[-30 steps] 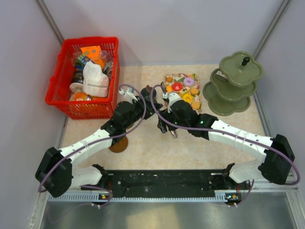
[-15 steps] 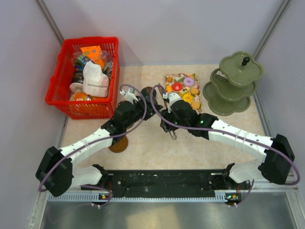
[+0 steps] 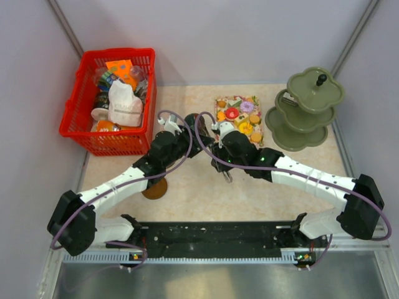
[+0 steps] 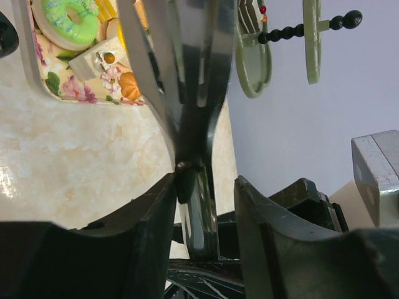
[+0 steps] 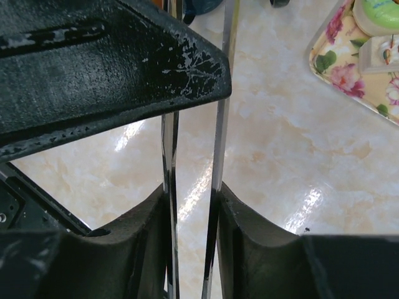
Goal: Serve the afternoon tea
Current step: Pick up the clamp from the tray.
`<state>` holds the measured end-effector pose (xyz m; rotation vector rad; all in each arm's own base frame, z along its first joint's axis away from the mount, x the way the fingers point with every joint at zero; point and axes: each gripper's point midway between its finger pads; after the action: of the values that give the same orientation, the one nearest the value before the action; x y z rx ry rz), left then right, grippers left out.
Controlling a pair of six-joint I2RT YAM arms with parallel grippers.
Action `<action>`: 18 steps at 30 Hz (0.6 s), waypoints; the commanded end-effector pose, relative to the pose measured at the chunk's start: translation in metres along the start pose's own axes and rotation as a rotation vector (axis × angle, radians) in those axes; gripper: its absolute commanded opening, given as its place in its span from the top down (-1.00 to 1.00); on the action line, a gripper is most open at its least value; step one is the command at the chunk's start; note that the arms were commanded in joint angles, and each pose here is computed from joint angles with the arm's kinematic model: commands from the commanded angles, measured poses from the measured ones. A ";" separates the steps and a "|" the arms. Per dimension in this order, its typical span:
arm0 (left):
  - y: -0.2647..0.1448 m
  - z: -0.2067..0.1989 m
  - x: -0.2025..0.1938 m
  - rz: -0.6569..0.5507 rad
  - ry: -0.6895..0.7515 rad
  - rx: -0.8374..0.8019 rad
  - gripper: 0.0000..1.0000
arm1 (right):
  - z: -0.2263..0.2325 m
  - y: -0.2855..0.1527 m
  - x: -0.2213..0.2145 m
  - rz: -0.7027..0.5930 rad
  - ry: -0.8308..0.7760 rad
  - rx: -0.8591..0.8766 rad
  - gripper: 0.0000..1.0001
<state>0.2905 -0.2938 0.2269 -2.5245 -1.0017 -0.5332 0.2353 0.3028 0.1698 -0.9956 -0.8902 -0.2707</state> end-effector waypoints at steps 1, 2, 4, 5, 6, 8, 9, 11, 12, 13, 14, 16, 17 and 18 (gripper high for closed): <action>0.000 -0.023 0.009 -0.020 -0.012 -0.065 0.00 | 0.016 -0.008 0.028 -0.081 0.004 0.041 0.39; 0.001 -0.022 0.010 -0.022 -0.014 -0.063 -0.02 | 0.016 -0.009 0.028 -0.083 0.002 0.047 0.39; 0.001 -0.021 0.009 -0.018 -0.022 -0.059 -0.05 | 0.016 -0.009 0.028 -0.086 0.004 0.049 0.42; 0.002 -0.019 0.007 -0.013 -0.025 -0.057 -0.07 | 0.016 -0.009 0.028 -0.086 0.006 0.049 0.44; 0.002 -0.019 0.007 -0.013 -0.027 -0.056 -0.08 | 0.017 -0.009 0.028 -0.085 0.004 0.050 0.45; 0.003 -0.017 0.006 -0.011 -0.031 -0.050 -0.08 | 0.017 -0.010 0.028 -0.088 0.006 0.055 0.47; 0.004 -0.016 0.006 -0.011 -0.034 -0.046 -0.09 | 0.017 -0.010 0.028 -0.088 0.006 0.056 0.47; 0.004 -0.014 0.006 -0.017 -0.040 -0.039 -0.09 | 0.016 -0.011 0.027 -0.090 0.005 0.051 0.49; 0.005 -0.009 0.005 -0.019 -0.042 -0.026 -0.09 | 0.016 -0.012 0.028 -0.092 0.005 0.051 0.49; 0.004 -0.008 0.006 -0.025 -0.044 -0.021 -0.10 | 0.015 -0.013 0.028 -0.096 0.008 0.048 0.49; 0.004 -0.006 0.007 -0.030 -0.048 -0.011 -0.10 | 0.015 -0.013 0.028 -0.098 0.005 0.045 0.50; 0.003 -0.003 0.007 -0.039 -0.055 0.000 -0.11 | 0.013 -0.014 0.028 -0.103 0.008 0.041 0.50; 0.002 -0.001 0.008 -0.044 -0.061 0.005 -0.11 | 0.013 -0.014 0.027 -0.097 0.005 0.045 0.50; 0.002 0.000 0.008 -0.049 -0.066 0.005 -0.11 | 0.015 -0.015 0.027 -0.098 0.003 0.052 0.50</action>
<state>0.2930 -0.2946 0.2218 -2.5305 -1.0196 -0.4641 0.2352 0.3028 0.1707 -0.9931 -0.8910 -0.2728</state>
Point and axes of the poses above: each gripper's point midway between its finger pads, its own y axis out along the fingers, its own z axis along the line the jaws close on, x = y × z, and after that the axes turned 3 degrees about y, right-handed
